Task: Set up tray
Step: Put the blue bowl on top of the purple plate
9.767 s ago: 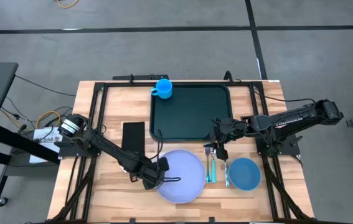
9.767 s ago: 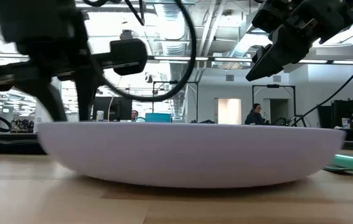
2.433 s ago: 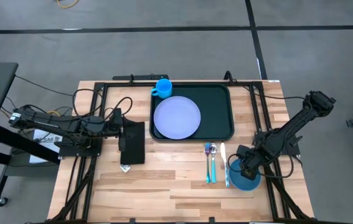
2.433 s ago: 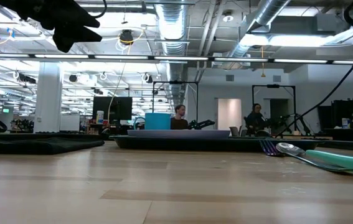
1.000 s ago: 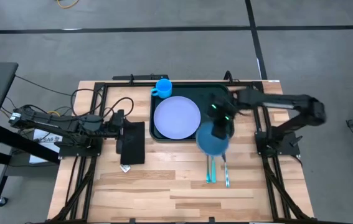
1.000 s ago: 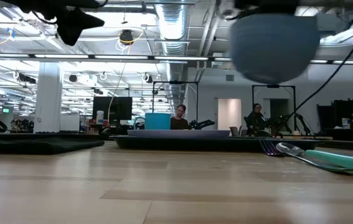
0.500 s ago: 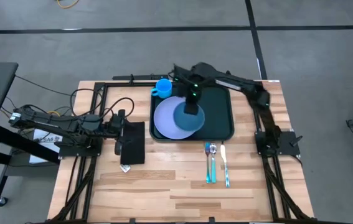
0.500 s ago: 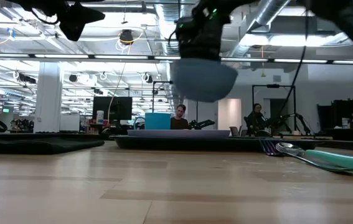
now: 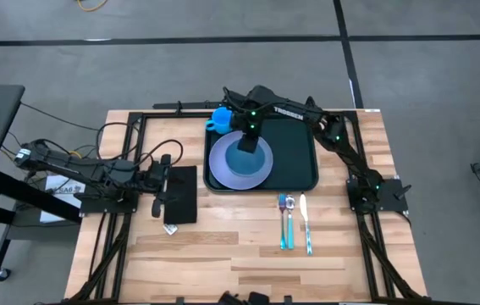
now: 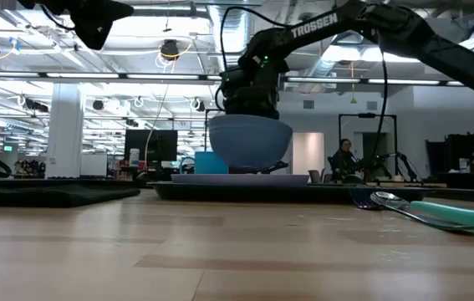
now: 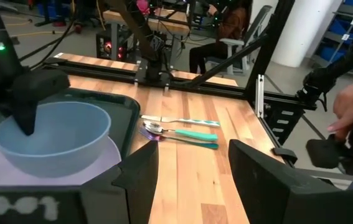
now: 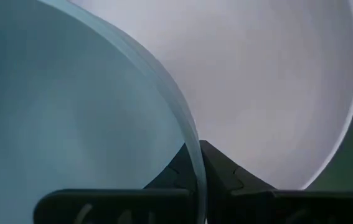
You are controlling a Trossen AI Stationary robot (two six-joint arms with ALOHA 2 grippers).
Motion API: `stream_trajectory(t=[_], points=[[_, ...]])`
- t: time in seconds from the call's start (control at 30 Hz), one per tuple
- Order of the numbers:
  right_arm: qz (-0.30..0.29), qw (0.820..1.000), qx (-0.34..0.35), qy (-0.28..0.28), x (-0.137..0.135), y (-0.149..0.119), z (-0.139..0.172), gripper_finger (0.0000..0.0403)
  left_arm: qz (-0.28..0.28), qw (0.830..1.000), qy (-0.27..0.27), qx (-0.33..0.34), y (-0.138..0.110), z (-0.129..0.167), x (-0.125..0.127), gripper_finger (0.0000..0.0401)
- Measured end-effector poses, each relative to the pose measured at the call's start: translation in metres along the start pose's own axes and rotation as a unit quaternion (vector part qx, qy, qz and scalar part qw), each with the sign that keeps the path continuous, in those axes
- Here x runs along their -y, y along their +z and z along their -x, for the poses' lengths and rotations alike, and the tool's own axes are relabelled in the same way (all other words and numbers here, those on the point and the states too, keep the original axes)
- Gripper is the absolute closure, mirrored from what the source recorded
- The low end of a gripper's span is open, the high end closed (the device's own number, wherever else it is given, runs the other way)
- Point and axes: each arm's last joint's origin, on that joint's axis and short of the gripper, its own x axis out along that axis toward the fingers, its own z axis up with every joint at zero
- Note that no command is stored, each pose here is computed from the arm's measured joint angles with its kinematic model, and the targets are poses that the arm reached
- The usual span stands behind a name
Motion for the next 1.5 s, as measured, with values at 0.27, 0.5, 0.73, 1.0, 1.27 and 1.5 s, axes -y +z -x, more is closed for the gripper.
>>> stream_trajectory(t=[0.27, 0.5, 0.73, 1.0, 1.27, 1.5], points=[[-0.063, 0.997, 0.033, -0.008, 0.014, 0.003, 0.002, 0.0403, 0.000, 1.000, 0.000, 0.000, 0.000, 0.000, 0.000, 0.0218], [-0.083, 0.995, 0.040, -0.023, 0.025, 0.001, 0.006, 0.0403, 0.002, 1.000, 0.001, -0.001, 0.000, 0.000, 0.000, 0.0218], [-0.101, 0.994, 0.032, -0.032, 0.035, 0.001, -0.001, 0.0403, 0.004, 1.000, 0.001, -0.001, 0.000, 0.000, 0.000, 0.0218], [-0.103, 0.994, 0.009, -0.029, 0.041, 0.004, -0.022, 0.0403, 0.004, 1.000, -0.001, -0.001, 0.000, 0.000, 0.000, 0.0218], [-0.101, 0.994, 0.011, -0.031, 0.041, 0.003, -0.020, 0.0402, 0.005, 1.000, -0.001, -0.002, 0.000, 0.000, 0.001, 0.0218], [-0.096, 0.995, 0.008, -0.030, 0.039, 0.004, -0.020, 0.0373, 0.005, 1.000, -0.001, -0.002, 0.000, 0.000, 0.001, 0.0218]])
